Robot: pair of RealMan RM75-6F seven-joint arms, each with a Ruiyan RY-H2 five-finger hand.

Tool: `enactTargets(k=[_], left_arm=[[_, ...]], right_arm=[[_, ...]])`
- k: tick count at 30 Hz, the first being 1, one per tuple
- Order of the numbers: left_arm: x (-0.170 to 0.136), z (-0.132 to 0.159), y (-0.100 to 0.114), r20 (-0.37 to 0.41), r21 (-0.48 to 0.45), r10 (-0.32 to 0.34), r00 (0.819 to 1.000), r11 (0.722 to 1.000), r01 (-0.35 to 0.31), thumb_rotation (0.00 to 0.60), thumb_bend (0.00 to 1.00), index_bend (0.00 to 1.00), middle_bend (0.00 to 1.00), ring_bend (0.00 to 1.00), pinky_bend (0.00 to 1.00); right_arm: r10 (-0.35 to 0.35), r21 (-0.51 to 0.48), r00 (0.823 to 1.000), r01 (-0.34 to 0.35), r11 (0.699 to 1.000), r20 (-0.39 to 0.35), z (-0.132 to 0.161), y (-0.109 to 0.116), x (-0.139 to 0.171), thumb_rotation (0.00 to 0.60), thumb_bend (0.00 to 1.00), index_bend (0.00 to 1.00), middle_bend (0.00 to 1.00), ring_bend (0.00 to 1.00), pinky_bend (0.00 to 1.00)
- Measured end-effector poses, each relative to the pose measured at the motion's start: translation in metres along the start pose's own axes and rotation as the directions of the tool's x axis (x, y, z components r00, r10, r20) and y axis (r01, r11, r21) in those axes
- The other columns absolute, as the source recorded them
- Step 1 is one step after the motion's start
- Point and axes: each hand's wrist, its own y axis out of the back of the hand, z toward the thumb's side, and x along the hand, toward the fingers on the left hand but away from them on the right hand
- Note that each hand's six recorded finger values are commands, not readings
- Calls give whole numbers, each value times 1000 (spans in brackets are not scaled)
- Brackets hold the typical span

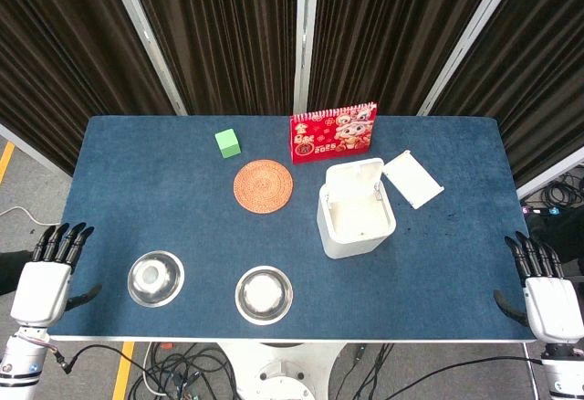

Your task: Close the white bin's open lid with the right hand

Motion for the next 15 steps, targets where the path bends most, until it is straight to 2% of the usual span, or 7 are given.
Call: enactTargets(k=[5,9,13,15], left_arm=[[-2,-2,2,-5,1,7,1000,1000,-7,600,0,101,81,43,81],[-2,-2,2,-7,1,3,1000,1000,-3,600,0,101,81,43,81],[1,-1,2,-7,-4,5,1000,1000,-5,600,0,101,81,43,80],[0,-1,1,-6,-3,2,1000,1000,-2,600,0,101,81,43,81]], right_arm=[[10,2,1000,-10,1000,-2,1,-2,0,600,212,0,0,0,0],[18,1,1000,-18,1000,1,0,-3,0,600,319,0,0,0,0],[13,-4,1000,-13,1000,-3,2,-1,-1,600,384,0,0,0,0],[15,-2,1000,-16,1000,-9,3,-2,-1,600,458,0,0,0,0]])
